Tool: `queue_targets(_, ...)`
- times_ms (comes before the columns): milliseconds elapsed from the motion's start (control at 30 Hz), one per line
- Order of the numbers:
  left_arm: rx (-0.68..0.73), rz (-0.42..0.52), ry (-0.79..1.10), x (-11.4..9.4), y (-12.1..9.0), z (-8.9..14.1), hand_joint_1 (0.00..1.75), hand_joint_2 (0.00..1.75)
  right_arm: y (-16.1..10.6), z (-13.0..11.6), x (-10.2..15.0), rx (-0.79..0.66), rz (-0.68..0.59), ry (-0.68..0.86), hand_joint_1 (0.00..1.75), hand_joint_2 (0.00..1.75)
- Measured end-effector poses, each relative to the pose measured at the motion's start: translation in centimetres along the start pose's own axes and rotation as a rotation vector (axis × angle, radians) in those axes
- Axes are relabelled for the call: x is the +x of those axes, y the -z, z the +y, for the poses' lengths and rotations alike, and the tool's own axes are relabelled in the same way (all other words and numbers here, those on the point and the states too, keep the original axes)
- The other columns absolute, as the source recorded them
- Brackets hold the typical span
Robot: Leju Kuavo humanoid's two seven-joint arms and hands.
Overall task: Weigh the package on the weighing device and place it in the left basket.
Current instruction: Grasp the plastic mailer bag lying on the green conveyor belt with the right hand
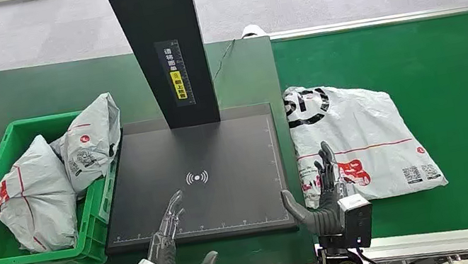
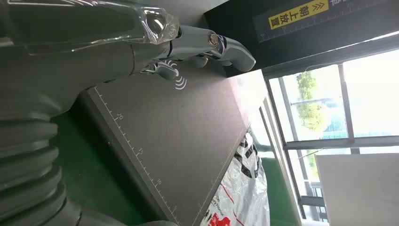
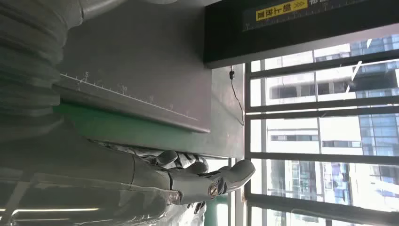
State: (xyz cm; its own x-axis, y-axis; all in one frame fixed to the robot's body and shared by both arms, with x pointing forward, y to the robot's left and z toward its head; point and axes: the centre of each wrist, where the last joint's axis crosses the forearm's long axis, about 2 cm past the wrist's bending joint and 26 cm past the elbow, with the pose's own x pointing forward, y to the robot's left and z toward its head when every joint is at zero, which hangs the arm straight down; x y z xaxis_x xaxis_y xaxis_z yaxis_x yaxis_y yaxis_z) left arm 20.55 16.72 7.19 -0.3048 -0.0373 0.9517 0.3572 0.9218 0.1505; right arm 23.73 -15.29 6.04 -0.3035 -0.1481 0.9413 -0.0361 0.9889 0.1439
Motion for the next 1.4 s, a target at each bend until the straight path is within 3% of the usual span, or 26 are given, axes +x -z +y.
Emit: queue_targets(1400, -0.024, 0.011, -0.003, -0.27, -0.12, -0.32, 0.00, 1.75, -0.06, 0.39, 0.00, 0.082, 0.014, -0.017, 0.00, 1.75)
